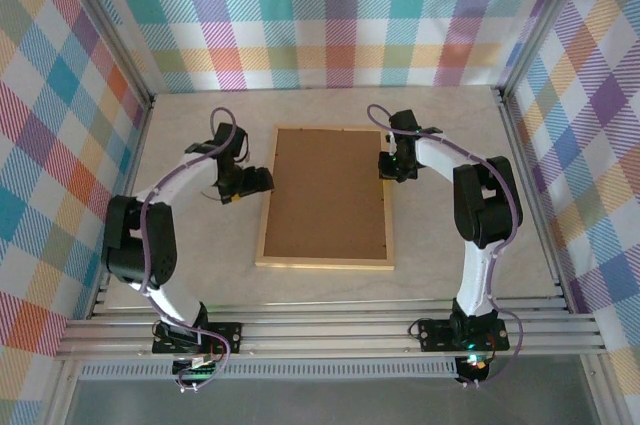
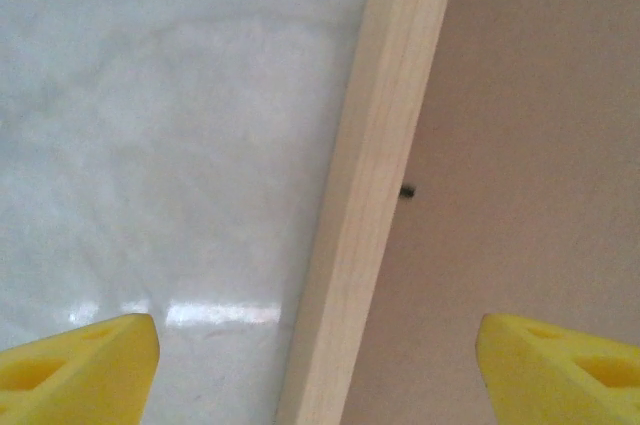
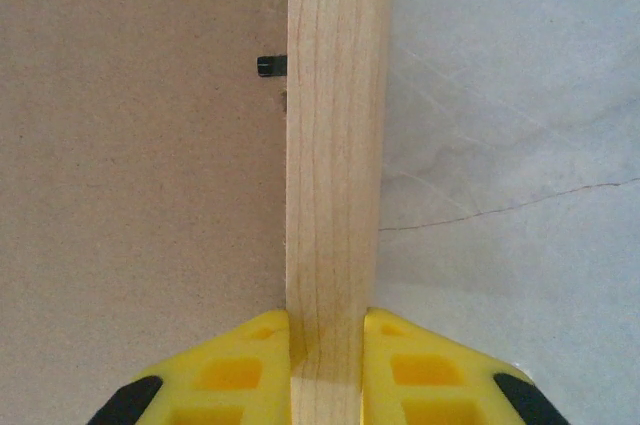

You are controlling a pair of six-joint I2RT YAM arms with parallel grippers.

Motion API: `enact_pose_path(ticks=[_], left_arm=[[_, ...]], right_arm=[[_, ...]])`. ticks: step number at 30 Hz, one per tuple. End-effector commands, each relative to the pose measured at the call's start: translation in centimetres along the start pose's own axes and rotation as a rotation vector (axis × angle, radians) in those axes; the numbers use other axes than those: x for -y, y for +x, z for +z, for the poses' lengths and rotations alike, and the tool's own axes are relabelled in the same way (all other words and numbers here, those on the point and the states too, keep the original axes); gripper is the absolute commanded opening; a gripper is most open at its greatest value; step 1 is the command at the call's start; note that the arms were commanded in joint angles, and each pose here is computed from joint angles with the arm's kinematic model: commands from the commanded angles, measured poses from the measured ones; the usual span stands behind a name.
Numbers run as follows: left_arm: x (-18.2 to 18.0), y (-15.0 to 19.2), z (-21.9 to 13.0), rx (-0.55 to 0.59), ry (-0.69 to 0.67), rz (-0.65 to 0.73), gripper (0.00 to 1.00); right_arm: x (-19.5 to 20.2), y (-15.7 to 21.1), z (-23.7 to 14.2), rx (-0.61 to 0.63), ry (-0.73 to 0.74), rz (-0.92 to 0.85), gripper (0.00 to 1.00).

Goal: Put the photo into the frame

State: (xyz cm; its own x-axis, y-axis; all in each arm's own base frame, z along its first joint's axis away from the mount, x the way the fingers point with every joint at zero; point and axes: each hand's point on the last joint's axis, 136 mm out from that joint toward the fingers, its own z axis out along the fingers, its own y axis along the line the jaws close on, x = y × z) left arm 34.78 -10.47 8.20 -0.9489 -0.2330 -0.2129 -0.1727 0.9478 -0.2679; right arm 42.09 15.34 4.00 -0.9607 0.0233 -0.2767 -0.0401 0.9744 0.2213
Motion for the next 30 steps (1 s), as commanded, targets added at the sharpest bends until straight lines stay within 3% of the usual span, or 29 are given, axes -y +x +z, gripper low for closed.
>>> enact_pose_path(ticks=[1, 16, 30], left_arm=[[-1.9, 2.9, -0.1, -0.054, -0.046, -0.043, 0.83], [-4.0, 10.1, 1.1, -0.172, -0.022, -0.127, 0.82], [-3.6, 11.4, 1.9, -0.198, -0.009, -0.119, 0.82]], right_arm=[[-0.3, 2.4, 1.0, -0.096, 0.012, 0.007, 0.18], [-0.3, 2.8, 1.2, -0.104, 0.003, 0.02, 0.19], [-0.4, 2.9, 1.4, -0.108, -0.002, 0.022, 0.19]])
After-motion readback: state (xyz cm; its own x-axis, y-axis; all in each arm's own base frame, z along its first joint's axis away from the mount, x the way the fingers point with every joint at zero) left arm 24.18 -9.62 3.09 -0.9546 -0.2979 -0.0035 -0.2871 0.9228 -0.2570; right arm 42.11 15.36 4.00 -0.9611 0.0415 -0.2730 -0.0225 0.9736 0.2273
